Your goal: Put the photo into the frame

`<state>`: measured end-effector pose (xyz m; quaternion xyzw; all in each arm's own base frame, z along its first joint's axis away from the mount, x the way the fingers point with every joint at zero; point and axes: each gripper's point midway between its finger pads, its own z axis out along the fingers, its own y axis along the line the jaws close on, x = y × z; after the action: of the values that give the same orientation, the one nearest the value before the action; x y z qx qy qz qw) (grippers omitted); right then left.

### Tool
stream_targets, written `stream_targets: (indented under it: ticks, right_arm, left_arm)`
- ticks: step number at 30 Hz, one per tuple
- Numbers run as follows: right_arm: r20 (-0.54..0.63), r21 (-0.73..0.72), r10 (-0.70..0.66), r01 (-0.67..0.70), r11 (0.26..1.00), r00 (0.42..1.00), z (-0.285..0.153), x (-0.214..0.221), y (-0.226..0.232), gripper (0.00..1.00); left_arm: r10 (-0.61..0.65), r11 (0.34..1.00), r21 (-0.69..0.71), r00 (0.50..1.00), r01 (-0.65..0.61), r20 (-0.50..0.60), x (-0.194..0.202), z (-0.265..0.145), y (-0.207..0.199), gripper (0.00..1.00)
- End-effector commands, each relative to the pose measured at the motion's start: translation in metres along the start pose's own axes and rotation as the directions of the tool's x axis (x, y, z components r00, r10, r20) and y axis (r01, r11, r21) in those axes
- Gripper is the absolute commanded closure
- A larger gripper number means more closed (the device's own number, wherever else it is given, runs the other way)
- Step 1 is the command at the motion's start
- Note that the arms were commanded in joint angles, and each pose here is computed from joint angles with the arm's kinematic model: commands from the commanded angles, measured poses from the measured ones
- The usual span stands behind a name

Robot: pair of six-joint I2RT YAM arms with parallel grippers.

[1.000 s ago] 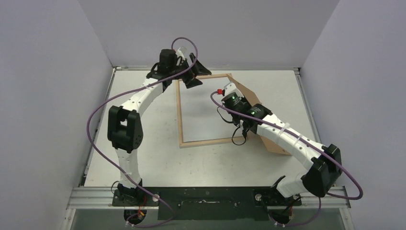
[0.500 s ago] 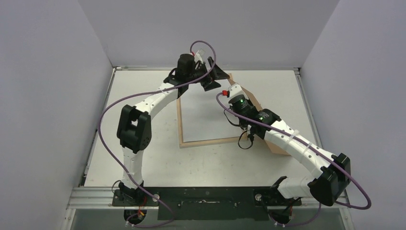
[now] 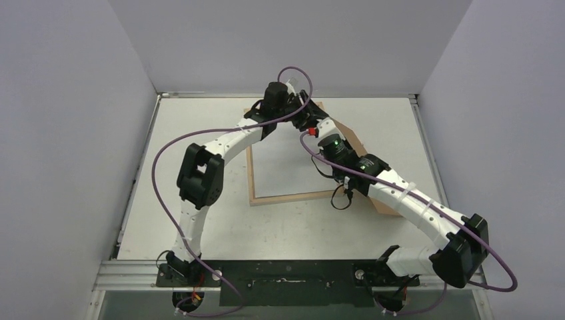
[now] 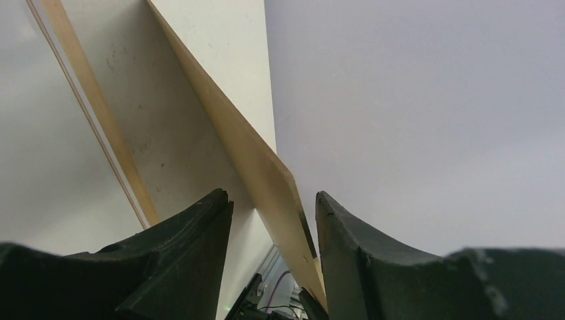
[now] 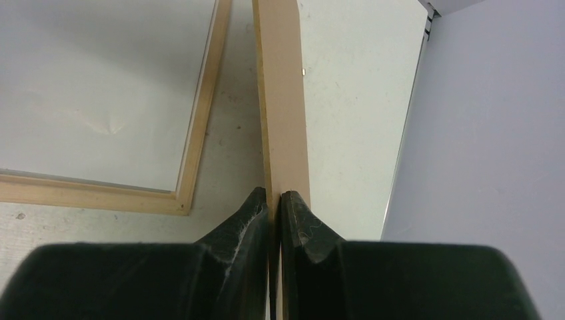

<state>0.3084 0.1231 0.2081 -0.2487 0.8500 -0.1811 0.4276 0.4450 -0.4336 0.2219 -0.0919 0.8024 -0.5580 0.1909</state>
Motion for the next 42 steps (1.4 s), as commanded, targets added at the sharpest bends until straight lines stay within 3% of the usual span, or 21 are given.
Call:
stream_targets:
  ticks: [1, 7, 16, 19, 21, 26, 28, 32, 36, 42]
  right_arm:
    - [0.053, -0.015, 0.051, -0.051, 0.999, 0.997, -0.002, -0.013, 0.01, 1.0]
    - [0.067, -0.018, 0.015, -0.014, 1.0, 0.998, -0.001, -0.018, 0.021, 1.0]
    - [0.056, -0.013, -0.028, 0.028, 1.0, 0.998, 0.001, -0.012, 0.03, 1.0]
    - [0.052, -0.043, -0.024, 0.026, 0.999, 0.998, 0.0, -0.013, 0.034, 0.98]
    - [0.061, -0.072, -0.006, 0.01, 0.997, 0.998, -0.003, -0.015, 0.037, 0.86]
    - [0.089, -0.205, 0.07, -0.05, 0.978, 0.994, -0.018, -0.025, 0.046, 0.37]
    - [0.109, -0.257, 0.173, -0.14, 0.956, 0.979, -0.03, -0.036, 0.043, 0.26]
    - [0.142, -0.389, 0.455, -0.373, 0.842, 0.879, -0.061, -0.075, 0.026, 0.18]
    - [0.121, -0.384, 0.636, -0.554, 0.738, 0.762, -0.057, -0.082, -0.004, 0.17]
    - [-0.027, -0.32, 0.881, -0.839, 0.44, 0.472, -0.005, -0.059, -0.06, 0.17]
  left_arm:
    - [0.01, 0.999, 0.041, 1.0, -0.01, 0.017, -0.003, 0.003, -0.022, 0.52]
    - [-0.011, 0.999, 0.034, 1.0, 0.011, -0.001, 0.0, 0.008, -0.017, 0.53]
    - [-0.015, 1.0, 0.001, 1.0, 0.015, -0.001, -0.001, 0.01, -0.006, 0.98]
    - [0.012, 1.0, 0.025, 1.0, -0.012, -0.014, -0.002, 0.007, -0.012, 1.0]
    - [0.042, 0.998, 0.043, 0.999, -0.041, -0.012, -0.003, 0.004, -0.018, 1.0]
    - [0.153, 0.982, 0.116, 0.988, -0.152, -0.002, -0.013, -0.012, -0.029, 1.0]
    - [0.184, 0.974, 0.132, 0.983, -0.181, -0.011, -0.015, -0.018, -0.023, 1.0]
    - [0.238, 0.961, 0.15, 0.971, -0.231, -0.027, -0.022, -0.031, -0.009, 1.0]
    - [0.304, 0.94, 0.179, 0.951, -0.29, -0.057, -0.02, -0.038, -0.004, 1.0]
    - [0.372, 0.908, 0.237, 0.925, -0.345, -0.081, -0.015, -0.042, -0.009, 1.0]
